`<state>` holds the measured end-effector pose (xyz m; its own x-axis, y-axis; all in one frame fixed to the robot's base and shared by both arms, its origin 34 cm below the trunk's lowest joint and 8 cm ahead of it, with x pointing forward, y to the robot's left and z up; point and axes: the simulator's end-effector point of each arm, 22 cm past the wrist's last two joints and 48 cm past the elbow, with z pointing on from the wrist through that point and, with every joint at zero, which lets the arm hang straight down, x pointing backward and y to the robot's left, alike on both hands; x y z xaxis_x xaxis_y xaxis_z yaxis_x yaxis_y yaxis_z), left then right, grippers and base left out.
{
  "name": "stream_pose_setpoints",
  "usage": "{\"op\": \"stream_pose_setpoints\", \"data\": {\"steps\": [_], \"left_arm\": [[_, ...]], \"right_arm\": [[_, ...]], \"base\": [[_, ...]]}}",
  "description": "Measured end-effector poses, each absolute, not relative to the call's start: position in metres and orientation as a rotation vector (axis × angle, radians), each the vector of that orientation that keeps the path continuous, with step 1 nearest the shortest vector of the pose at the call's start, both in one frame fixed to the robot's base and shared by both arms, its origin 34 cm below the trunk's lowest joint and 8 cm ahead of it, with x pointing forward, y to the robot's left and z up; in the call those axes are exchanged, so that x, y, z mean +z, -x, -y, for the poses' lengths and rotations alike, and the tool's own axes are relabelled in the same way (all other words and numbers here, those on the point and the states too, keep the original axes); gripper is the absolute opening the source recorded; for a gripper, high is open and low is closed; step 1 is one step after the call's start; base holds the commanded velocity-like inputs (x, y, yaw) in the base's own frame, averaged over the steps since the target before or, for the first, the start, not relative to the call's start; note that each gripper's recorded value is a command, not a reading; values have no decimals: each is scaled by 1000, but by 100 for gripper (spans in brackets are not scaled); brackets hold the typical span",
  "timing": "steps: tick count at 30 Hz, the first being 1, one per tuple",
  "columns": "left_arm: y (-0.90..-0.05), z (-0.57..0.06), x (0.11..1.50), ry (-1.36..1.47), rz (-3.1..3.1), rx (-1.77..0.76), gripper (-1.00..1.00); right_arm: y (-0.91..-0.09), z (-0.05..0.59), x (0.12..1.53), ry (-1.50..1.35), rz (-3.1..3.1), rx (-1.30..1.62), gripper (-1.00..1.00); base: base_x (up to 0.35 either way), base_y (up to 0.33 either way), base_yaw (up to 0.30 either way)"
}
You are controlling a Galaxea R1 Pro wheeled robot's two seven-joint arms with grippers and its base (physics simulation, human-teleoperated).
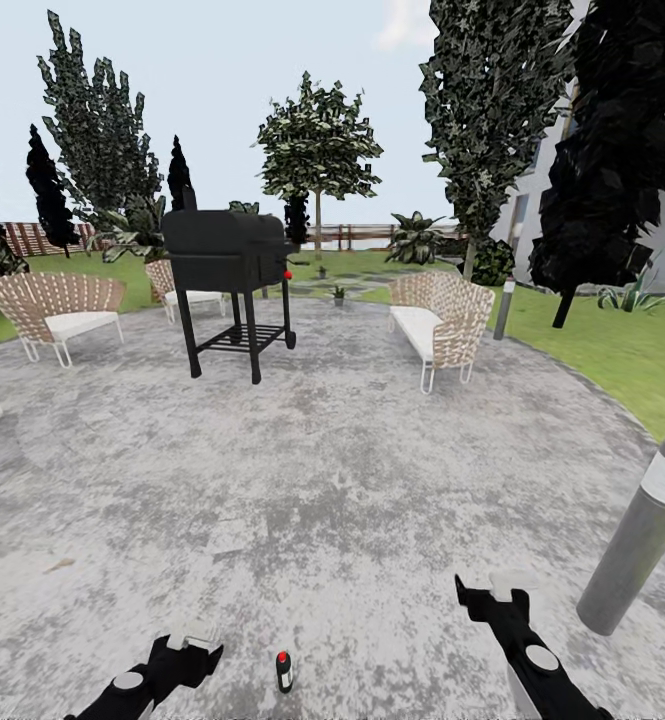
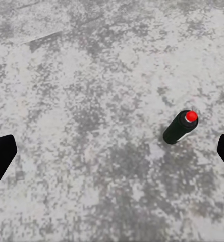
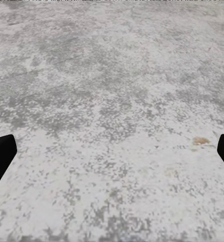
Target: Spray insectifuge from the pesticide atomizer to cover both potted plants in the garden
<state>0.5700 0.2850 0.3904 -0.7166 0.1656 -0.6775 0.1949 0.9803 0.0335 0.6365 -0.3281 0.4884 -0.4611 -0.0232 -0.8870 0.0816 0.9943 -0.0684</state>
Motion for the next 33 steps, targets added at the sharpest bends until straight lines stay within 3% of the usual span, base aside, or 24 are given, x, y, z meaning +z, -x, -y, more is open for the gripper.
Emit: {"op": "stream_pose_setpoints", "data": {"steps": [13, 33], "left_arm": [[-600, -281, 394, -253, -2297, -45, 100], [-580, -282, 339, -259, -2315, -47, 100]], "right_arm": [[-691, 329, 585, -25, -1817, -126, 100], [-676, 328, 522, -28, -1862, -125, 100]], "base": [[0, 0, 0], [0, 0, 0]]}}
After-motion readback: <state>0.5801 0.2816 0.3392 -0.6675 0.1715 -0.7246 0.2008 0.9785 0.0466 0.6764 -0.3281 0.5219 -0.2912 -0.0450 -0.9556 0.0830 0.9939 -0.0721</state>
